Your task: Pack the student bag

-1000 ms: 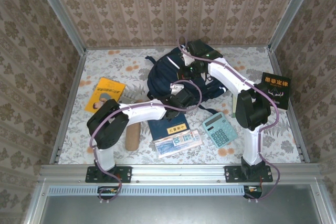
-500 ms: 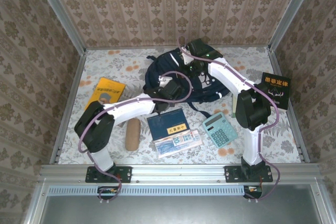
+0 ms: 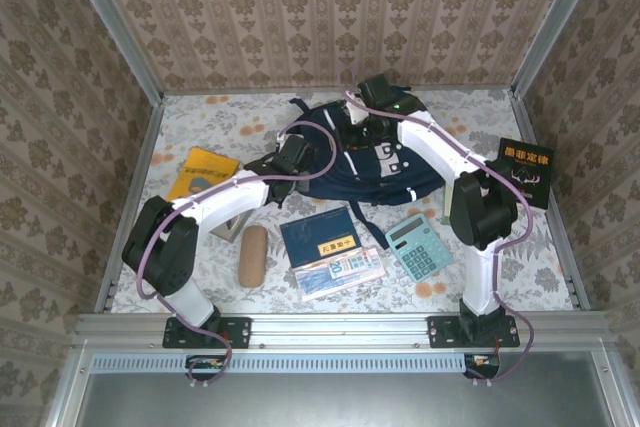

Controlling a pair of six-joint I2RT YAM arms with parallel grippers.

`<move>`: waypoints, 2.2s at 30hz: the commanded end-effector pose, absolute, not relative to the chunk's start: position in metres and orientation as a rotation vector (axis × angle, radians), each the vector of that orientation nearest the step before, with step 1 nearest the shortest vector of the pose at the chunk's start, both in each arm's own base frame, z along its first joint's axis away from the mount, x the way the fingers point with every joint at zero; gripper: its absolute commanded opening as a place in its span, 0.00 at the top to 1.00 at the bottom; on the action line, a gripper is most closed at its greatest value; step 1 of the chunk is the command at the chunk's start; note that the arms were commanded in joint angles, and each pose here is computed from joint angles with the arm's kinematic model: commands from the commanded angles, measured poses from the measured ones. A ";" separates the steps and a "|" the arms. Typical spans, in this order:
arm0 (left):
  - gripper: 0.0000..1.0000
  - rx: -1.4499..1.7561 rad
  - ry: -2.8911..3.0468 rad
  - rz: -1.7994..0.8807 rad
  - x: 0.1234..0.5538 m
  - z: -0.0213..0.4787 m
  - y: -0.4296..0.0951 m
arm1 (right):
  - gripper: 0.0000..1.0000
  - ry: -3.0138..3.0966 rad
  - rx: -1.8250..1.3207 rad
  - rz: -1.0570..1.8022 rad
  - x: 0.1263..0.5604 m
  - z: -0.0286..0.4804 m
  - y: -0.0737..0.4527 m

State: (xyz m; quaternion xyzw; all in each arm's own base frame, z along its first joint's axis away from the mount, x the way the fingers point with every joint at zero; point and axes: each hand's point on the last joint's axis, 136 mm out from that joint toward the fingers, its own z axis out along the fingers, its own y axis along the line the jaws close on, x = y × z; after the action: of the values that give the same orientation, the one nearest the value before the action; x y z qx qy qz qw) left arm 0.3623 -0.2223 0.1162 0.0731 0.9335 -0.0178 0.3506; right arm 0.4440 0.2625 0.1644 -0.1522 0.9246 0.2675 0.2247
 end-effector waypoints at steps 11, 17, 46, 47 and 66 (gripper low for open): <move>1.00 0.312 2.333 -0.393 0.353 0.168 -0.249 | 0.56 2.330 -0.735 0.584 0.352 0.141 0.296; 1.00 0.324 2.338 -0.440 0.343 0.174 -0.246 | 0.55 2.321 -0.755 0.472 0.362 0.119 0.317; 0.71 0.036 2.433 -0.472 0.341 0.144 -0.181 | 0.49 2.326 -0.828 0.195 0.372 0.083 0.323; 0.69 0.027 2.435 -0.477 0.341 0.144 -0.179 | 0.48 2.329 -0.835 0.176 0.374 0.079 0.324; 0.64 0.030 2.439 -0.585 0.334 0.149 -0.186 | 1.00 2.220 -0.867 0.201 0.372 0.135 0.316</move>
State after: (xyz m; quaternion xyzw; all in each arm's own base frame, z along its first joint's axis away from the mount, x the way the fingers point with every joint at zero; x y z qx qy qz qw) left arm 0.3396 -0.1760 0.1436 -0.0123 0.9276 -0.2089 0.3094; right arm 0.3735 0.3194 0.0961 -0.3354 0.8772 0.0569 0.3388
